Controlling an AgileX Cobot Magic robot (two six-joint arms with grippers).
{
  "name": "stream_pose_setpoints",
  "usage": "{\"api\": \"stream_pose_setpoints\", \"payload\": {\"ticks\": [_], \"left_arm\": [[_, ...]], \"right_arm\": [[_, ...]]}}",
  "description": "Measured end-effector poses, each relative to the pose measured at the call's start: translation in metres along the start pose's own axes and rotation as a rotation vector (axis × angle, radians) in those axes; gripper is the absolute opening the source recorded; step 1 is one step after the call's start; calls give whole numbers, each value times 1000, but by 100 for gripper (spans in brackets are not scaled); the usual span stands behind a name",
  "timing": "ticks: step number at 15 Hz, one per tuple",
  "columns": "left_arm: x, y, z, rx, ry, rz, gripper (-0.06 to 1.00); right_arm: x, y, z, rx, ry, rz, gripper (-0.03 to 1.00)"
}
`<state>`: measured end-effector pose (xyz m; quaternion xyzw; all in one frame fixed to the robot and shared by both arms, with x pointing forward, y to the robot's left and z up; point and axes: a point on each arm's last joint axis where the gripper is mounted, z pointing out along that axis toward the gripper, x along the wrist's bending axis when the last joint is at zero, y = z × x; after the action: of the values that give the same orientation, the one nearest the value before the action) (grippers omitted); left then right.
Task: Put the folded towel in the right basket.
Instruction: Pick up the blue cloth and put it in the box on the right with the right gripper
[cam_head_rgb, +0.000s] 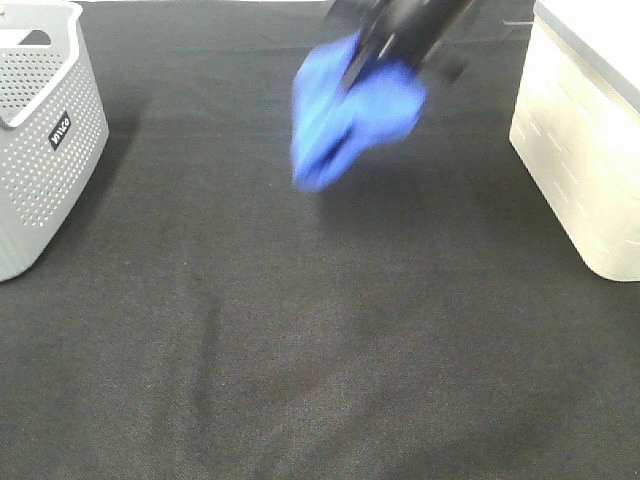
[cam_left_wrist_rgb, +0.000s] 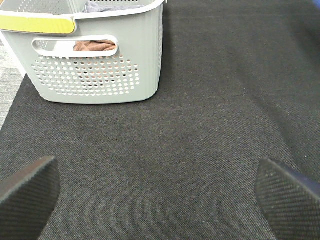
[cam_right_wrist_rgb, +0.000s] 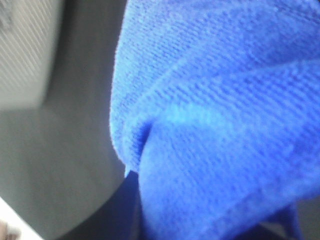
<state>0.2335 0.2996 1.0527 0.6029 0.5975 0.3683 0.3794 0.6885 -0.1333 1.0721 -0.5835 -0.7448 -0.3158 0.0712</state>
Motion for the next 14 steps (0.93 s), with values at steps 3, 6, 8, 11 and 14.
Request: {"api": "stream_pose_setpoints", "payload": {"ticks": [3, 6, 8, 11, 14], "left_arm": [[0, 0, 0, 0, 0, 0, 99], [0, 0, 0, 0, 0, 0, 99], [0, 0, 0, 0, 0, 0, 99], [0, 0, 0, 0, 0, 0, 99], [0, 0, 0, 0, 0, 0, 99]], "right_arm": [[-9, 5, -118, -238, -104, -20, 19], [-41, -8, -196, -367, -344, -3, 19], [-72, -16, -223, -396, -446, 55, 19], [-123, -23, -233, -380, -510, 159, 19], [-163, -26, -223, -324, -561, 223, 21]]}}
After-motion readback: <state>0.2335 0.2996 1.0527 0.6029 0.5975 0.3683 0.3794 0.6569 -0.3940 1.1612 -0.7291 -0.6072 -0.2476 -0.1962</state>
